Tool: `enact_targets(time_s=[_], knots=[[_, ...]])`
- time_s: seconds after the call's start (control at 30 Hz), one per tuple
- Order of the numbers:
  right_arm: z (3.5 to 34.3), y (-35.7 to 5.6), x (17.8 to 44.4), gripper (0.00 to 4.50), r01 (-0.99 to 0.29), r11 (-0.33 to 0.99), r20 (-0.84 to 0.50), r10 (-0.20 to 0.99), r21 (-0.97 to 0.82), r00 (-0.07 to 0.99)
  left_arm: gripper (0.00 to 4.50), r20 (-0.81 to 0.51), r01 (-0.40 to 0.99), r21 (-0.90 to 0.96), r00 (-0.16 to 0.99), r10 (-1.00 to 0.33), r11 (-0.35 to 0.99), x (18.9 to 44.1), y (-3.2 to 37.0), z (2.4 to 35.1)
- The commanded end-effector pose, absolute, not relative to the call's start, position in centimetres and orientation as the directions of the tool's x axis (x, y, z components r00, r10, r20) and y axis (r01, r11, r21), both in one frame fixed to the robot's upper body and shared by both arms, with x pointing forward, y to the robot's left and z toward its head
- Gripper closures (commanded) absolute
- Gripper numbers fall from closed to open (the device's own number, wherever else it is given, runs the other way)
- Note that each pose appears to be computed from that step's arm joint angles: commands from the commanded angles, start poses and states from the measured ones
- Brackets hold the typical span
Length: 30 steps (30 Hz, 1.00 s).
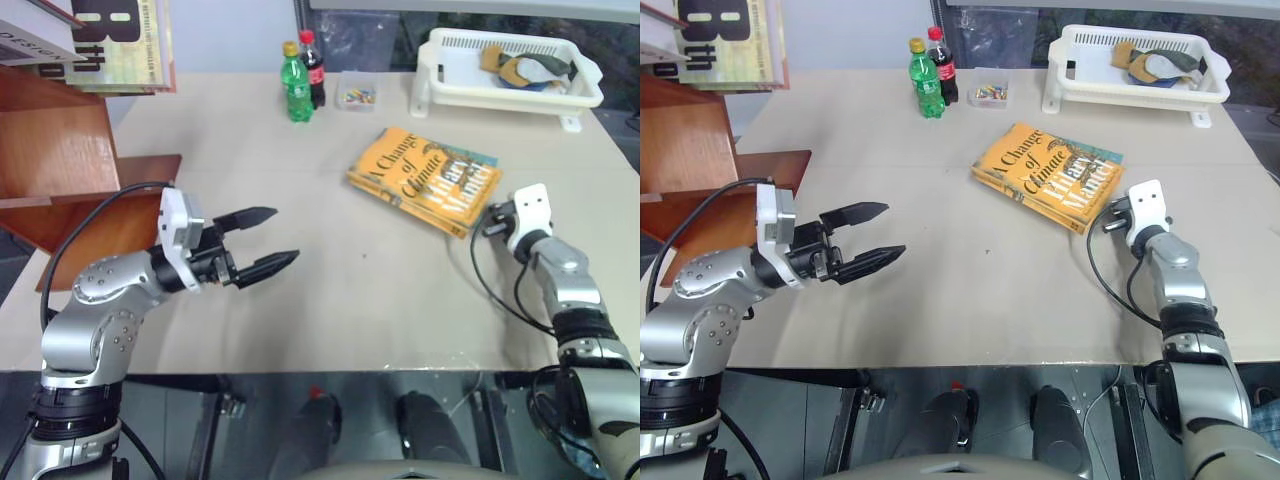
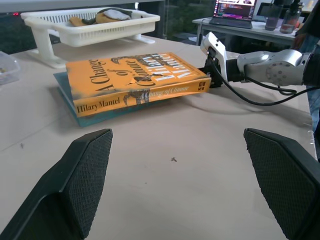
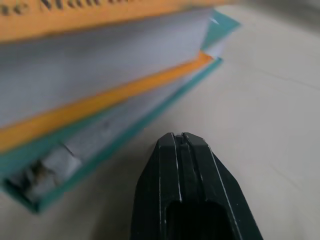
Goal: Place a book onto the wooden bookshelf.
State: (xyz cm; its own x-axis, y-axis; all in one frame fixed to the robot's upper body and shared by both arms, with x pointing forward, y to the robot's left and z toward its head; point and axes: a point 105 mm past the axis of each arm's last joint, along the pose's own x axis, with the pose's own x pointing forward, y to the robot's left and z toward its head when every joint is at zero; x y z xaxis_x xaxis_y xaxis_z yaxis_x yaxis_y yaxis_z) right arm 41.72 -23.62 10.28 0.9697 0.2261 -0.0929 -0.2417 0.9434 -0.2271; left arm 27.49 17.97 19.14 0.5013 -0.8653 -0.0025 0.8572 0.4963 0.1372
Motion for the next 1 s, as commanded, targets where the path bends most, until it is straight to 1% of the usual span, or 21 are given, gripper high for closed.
enact_targets(time_s=[0.03,0.13,0.33,0.4,0.47,0.57,0.63,0.7,0.83,0.93,0.97,1.0], knots=[[10.5,-20.9,41.4,4.44,-0.362,0.914,-0.023,0.364,-0.182,0.931,0.00,0.032,0.841,0.186,0.512,-0.858,0.509,26.8,18.3,20.6],[11.0,-18.4,40.2,4.44,-0.480,0.864,0.038,0.491,-0.152,0.870,0.00,0.036,0.835,0.184,0.522,-0.852,0.519,26.7,18.6,20.5],[11.5,-14.8,38.1,4.44,-0.623,0.775,0.082,0.632,-0.111,0.771,0.00,0.037,0.832,0.189,0.524,-0.851,0.521,26.9,18.7,20.6],[11.5,-12.9,36.7,4.44,-0.691,0.717,0.084,0.697,-0.089,0.712,0.00,0.036,0.833,0.191,0.522,-0.852,0.519,27.0,18.8,20.7],[11.4,-11.6,35.4,4.44,-0.734,0.676,0.079,0.737,-0.070,0.671,0.00,0.036,0.834,0.192,0.520,-0.853,0.517,27.1,18.8,20.7],[11.7,-11.2,34.0,4.44,-0.746,0.663,0.076,0.748,-0.061,0.659,0.00,0.038,0.836,0.194,0.517,-0.855,0.514,27.1,18.7,20.7],[12.1,-11.9,33.4,4.44,-0.716,0.694,0.077,0.719,-0.067,0.690,0.00,0.038,0.836,0.195,0.517,-0.855,0.513,27.2,18.7,20.8],[12.3,-13.3,32.9,4.44,-0.674,0.733,0.054,0.679,-0.088,0.732,0.00,0.038,0.835,0.195,0.517,-0.855,0.514,27.3,18.8,20.8],[12.7,-15.9,31.8,4.44,-0.625,0.772,0.007,0.629,-0.115,0.777,0.00,0.040,0.834,0.195,0.520,-0.853,0.517,27.4,18.9,20.7],[13.1,-20.2,33.4,4.44,-0.454,0.866,-0.043,0.456,-0.208,0.889,0.00,0.040,0.835,0.190,0.520,-0.853,0.517,27.5,18.7,20.4],[13.9,-22.6,35.1,4.44,-0.341,0.906,-0.029,0.345,-0.249,0.938,0.00,0.038,0.835,0.187,0.520,-0.854,0.517,27.6,18.6,20.3],[14.5,-24.3,36.6,4.44,-0.260,0.927,-0.029,0.262,-0.271,0.965,0.00,0.036,0.836,0.185,0.520,-0.854,0.517,27.7,18.5,20.2]])
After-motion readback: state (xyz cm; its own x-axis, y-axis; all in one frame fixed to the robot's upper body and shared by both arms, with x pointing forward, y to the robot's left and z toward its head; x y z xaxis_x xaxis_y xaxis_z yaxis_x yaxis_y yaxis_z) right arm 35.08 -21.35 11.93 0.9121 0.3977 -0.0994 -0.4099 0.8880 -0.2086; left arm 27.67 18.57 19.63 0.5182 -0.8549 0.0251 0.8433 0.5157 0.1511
